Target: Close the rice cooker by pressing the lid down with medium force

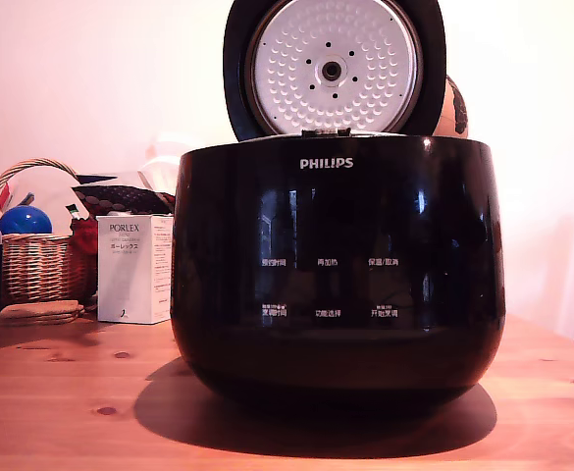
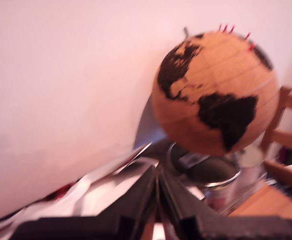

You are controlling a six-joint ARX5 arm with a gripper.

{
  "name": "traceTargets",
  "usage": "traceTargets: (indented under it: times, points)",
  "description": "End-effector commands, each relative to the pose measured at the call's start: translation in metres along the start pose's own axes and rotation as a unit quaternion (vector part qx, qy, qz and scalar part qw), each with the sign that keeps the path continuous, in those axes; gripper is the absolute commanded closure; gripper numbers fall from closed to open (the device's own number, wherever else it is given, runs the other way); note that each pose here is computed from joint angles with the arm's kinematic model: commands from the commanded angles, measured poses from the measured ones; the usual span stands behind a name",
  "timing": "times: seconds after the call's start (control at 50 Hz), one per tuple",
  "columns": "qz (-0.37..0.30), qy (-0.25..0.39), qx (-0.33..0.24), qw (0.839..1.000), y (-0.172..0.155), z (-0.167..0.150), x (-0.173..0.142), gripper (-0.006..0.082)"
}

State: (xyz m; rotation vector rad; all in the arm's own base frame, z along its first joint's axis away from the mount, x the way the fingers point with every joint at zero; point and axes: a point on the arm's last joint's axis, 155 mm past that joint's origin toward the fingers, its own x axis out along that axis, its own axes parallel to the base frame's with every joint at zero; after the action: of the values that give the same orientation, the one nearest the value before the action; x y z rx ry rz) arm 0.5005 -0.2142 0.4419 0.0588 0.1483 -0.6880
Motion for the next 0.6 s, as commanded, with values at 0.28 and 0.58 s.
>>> traceTargets:
  times: [0.28, 0.58]
  points:
    - [-0.094, 0.002, -0.044, 0.995, -0.037, -0.009, 0.057, 0.0789]
    - [-0.153, 0.025, -0.066, 0.986, -0.074, -0.031, 0.087, 0.0789]
